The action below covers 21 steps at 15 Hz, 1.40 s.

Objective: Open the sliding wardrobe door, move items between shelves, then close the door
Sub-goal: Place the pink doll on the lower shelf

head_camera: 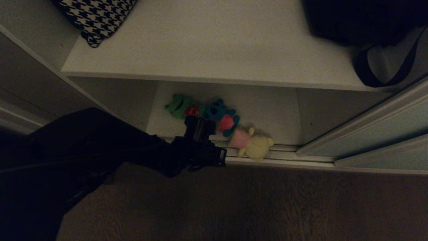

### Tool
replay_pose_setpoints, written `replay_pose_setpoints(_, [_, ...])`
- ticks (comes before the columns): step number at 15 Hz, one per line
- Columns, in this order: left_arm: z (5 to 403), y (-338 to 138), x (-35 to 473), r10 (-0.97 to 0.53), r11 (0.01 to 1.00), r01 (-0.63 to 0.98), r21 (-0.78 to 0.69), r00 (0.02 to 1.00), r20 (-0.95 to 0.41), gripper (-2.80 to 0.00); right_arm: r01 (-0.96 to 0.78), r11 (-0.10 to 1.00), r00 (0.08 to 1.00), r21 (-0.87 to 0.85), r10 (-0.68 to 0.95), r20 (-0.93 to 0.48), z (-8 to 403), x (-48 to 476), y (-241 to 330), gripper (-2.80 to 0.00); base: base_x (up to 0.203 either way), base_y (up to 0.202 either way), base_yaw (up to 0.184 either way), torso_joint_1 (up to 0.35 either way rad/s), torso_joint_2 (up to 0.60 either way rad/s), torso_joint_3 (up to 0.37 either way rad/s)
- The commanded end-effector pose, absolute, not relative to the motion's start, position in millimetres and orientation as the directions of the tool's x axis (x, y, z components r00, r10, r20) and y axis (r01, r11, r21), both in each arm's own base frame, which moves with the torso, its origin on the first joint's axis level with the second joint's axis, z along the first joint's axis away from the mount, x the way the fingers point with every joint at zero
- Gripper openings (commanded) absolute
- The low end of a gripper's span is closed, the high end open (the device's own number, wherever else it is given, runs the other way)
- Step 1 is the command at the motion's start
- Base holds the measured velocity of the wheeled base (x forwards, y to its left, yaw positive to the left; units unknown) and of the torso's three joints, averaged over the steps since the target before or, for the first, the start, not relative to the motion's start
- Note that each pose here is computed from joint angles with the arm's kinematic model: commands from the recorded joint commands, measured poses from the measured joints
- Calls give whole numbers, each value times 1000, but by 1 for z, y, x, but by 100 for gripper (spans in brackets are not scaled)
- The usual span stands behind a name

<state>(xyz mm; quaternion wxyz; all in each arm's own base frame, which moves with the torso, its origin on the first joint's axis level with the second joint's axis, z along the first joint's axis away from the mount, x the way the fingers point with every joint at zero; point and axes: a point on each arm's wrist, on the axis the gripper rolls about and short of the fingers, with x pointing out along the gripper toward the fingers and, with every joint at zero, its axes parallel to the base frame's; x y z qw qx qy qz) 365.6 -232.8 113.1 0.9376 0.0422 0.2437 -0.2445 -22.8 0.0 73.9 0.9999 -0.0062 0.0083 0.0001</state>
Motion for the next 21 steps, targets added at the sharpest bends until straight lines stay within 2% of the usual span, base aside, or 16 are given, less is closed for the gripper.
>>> replay_pose_setpoints(1, [146,-206,322,-441,877,479,-42,767,-466,-280,0,1000,1000,-12,0,-15,74,-23,0,-280,0,0,0,0,0,0])
replay_pose_setpoints(6, [162,-160,255,-410,895,444,-50,770,-489,-280,0,1000,1000,-12,0,-17,74,-23,0,-280,0,0,0,0,0,0])
replay_pose_setpoints(9, [149,-146,230,-392,897,441,-46,742,-544,-280,0,1000,1000,-12,0,-17,74,-23,0,-280,0,0,0,0,0,0])
replay_pose_setpoints(14, [139,-152,222,-411,881,470,-55,703,-580,-280,0,1000,1000,-12,0,-17,74,-23,0,-280,0,0,0,0,1,-15])
replay_pose_setpoints(21, [132,-155,226,-406,880,473,-50,690,-599,-280,0,1000,1000,-13,0,-15,74,-23,0,-280,0,0,0,2,2,-177])
